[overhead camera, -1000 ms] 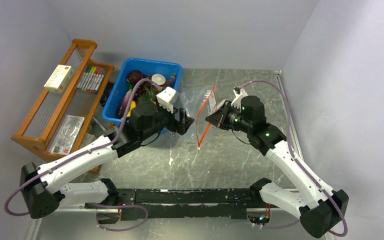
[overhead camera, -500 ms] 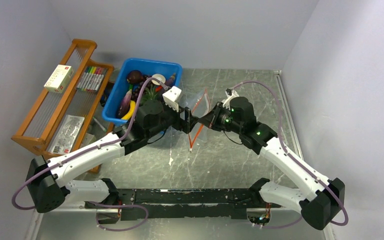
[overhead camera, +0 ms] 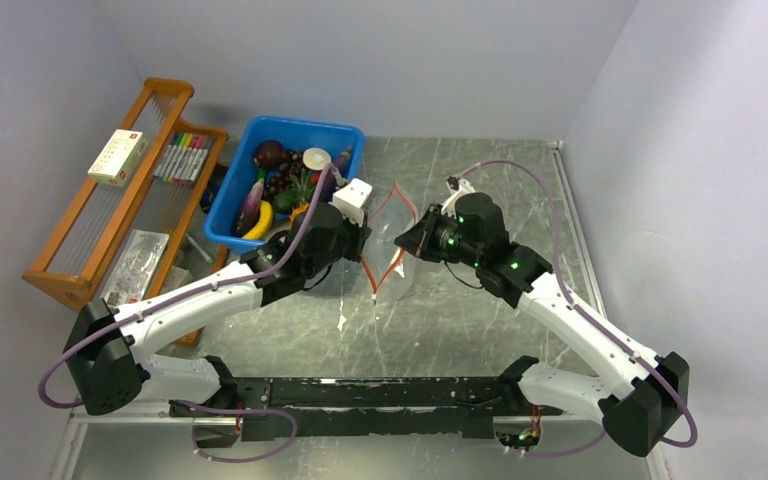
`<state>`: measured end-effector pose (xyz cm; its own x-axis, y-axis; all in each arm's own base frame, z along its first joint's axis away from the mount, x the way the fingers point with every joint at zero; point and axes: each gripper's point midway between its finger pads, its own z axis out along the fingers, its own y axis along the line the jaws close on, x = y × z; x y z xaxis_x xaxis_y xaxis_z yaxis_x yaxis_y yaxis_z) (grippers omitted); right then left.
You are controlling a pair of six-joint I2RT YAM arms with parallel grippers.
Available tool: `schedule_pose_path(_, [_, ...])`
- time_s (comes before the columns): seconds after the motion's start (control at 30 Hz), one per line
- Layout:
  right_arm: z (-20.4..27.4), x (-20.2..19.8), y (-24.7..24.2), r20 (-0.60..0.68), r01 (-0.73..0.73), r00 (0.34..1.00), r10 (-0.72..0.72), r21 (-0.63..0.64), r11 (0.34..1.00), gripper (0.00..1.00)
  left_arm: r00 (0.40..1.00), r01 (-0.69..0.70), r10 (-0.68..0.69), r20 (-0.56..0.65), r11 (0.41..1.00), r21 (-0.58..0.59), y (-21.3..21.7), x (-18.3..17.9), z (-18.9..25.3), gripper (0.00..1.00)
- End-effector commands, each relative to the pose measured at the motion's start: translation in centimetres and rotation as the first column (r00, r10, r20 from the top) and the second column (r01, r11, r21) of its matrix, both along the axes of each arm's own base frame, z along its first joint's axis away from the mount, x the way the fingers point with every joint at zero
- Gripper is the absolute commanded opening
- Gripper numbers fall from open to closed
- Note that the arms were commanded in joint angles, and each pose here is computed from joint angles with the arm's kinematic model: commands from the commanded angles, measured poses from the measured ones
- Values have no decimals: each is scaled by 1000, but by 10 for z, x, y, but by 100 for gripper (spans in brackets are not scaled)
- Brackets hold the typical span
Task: Place the food in the zip-top bag and seal the zipper
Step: Open the zipper of the food storage bag.
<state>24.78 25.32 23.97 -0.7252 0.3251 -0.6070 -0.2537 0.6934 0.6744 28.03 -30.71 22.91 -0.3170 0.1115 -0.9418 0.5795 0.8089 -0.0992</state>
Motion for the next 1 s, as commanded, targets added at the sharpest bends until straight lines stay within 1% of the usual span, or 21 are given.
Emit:
schedule_pose_path(0.0, [16,7,-10,78,23,997,-18,-74,997,0,993,-107,105,46,992,62,22,10,11,7])
schedule_pose_path(0.03, [11,7,-15,73,35,997,-27,-105,994,0,993,-108,105,48,992,58,23,9,14,7])
schedule_pose_path(0.13, [17,11,-25,97,70,994,-56,-154,985,0,996,-87,86,39,996,27,22,3,22,7])
schedule_pose_path(0.23, [13,12,-30,90,72,994,-55,-204,976,0,997,-72,72,5,997,9,18,-1,25,7])
schedule_pose_path(0.3, [7,11,-34,70,67,996,-51,-250,966,7,997,-74,74,-19,997,8,16,-3,26,7])
schedule_pose_path(0.37, [3,13,-37,61,71,997,-56,-289,955,10,997,-69,69,-34,998,7,14,-3,27,7])
schedule_pose_path(0.57, [6,12,-40,59,75,996,-60,-302,950,12,997,-70,69,-39,997,-20,13,-5,31,7])
schedule_pose_path(0.6, [7,12,-42,63,83,996,-66,-301,950,11,997,-73,72,-41,997,-20,14,-5,30,7])
schedule_pose_path(0.67, [10,13,-45,80,100,994,-80,-299,949,0,996,-75,74,-44,997,-25,14,-5,30,7])
schedule_pose_path(0.8, [14,15,-55,102,158,986,-133,-301,940,0,993,-101,101,-53,995,-10,20,-5,25,7])
schedule_pose_path(0.9, [15,19,-72,117,216,976,-185,-372,902,0,983,-175,177,-49,983,51,37,0,20,7])
schedule_pose_path(0.97, [18,19,-80,128,236,971,-201,-403,884,0,978,-201,204,-42,977,66,45,0,21,7])
